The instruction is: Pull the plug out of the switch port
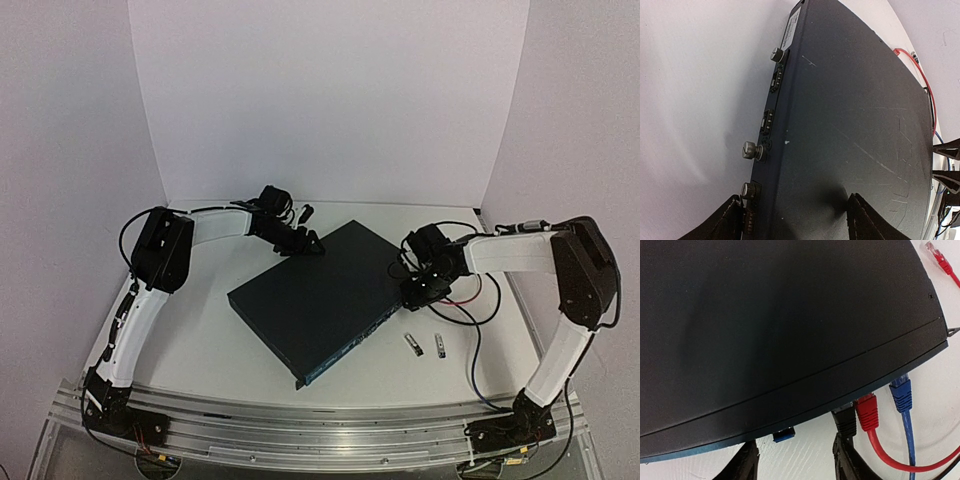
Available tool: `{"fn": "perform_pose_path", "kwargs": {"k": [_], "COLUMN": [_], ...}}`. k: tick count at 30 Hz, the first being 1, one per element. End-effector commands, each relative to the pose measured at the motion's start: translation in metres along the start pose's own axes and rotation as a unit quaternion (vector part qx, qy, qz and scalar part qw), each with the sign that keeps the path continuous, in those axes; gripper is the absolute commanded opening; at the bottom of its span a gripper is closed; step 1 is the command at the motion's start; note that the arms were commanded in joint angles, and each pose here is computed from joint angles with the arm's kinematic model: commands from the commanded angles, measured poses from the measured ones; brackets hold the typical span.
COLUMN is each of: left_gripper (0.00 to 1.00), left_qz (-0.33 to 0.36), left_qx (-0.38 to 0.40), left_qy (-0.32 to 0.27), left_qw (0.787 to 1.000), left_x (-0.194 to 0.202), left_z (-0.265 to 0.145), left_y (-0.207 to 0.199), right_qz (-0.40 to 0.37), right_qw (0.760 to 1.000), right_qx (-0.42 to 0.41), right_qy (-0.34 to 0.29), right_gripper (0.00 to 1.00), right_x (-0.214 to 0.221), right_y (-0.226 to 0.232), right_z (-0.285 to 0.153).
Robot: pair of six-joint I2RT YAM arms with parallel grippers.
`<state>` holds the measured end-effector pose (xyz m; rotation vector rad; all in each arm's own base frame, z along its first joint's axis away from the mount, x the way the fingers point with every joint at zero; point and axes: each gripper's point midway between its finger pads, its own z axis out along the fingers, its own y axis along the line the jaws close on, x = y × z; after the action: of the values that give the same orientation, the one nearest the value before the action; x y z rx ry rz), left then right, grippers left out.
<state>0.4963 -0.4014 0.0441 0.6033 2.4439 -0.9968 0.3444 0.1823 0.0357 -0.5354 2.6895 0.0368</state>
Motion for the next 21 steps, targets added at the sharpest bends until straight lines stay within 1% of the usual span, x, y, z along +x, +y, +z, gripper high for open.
{"fn": "perform_pose_path", "kwargs": {"k": [1, 11, 13, 17, 19, 21], "left_gripper": [0.69, 0.69, 0.69, 0.69, 0.69, 0.69], "left_qz": [-0.044, -0.046, -0.046, -0.047, -0.047, -0.047], "left_qx": [-0.055, -0.057, -0.057, -0.057, -0.057, -0.057], "left_qy": [0.069, 0.071, 0.071, 0.073, 0.073, 0.074], "left_qw": [0.995, 0.995, 0.995, 0.995, 0.995, 0.995], "left_x": [0.049, 0.050, 0.051, 0.053, 0.053, 0.053], "left_z": [0.009, 0.008, 0.008, 0.009, 0.009, 0.009], "left_y": [0.031, 0.032, 0.032, 0.033, 0.033, 0.033], "right_qz": [-0.019, -0.021, -0.035, -0.057, -0.059, -0.056], "right_qw": [1.000, 0.999, 0.999, 0.996, 0.995, 0.994], "right_qx": [0.004, 0.005, -0.005, -0.041, -0.049, -0.047], "right_qy": [-0.023, -0.024, -0.027, -0.056, -0.069, -0.075], "right_gripper": [0.45, 0.30, 0.28, 0.27, 0.24, 0.23], "right_x": [-0.021, -0.026, -0.026, -0.030, -0.032, -0.035], "right_y": [-0.001, 0.000, 0.003, 0.015, 0.015, 0.012], "right_z": [0.000, 0.008, 0.009, 0.012, 0.013, 0.015]}}
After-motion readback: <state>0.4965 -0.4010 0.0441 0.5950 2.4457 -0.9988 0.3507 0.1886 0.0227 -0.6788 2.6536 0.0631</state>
